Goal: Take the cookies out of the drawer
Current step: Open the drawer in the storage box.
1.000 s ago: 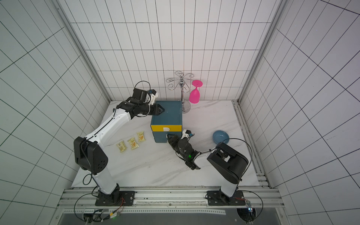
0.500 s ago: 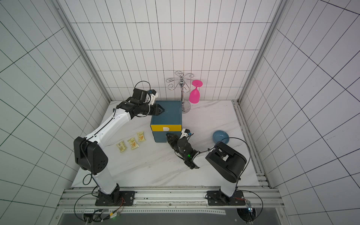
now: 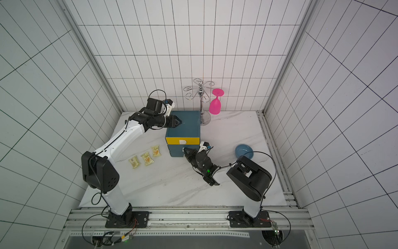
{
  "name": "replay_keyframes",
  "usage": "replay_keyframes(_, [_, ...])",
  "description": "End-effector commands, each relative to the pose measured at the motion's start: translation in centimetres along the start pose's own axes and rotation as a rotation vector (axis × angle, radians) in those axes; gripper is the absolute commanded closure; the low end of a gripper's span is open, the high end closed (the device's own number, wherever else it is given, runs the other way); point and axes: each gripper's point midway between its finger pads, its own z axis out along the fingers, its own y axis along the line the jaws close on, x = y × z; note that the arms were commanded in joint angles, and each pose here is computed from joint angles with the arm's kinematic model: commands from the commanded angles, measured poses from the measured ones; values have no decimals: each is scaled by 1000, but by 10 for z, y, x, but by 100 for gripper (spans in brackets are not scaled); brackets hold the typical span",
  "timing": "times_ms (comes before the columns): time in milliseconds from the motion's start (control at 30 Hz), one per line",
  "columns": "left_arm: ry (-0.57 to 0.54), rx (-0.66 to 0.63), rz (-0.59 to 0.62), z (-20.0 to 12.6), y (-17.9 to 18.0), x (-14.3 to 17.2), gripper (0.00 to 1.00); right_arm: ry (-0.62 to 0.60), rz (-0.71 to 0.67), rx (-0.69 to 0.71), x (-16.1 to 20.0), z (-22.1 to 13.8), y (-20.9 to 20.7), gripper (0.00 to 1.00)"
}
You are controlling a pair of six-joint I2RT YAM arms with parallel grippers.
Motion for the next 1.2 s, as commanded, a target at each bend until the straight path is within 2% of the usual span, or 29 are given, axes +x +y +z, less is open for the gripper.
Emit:
replay_keyframes(0, [281, -122, -133, 25, 41, 80, 62, 71, 0, -42, 14, 1, 18, 100])
replay_keyframes(733, [303, -153, -185, 31, 53, 93, 62, 190, 15, 27, 94, -77, 3, 100])
replay_keyframes(1167, [296, -151, -188, 31, 50, 92, 62, 179, 19, 39, 102, -93, -4, 100])
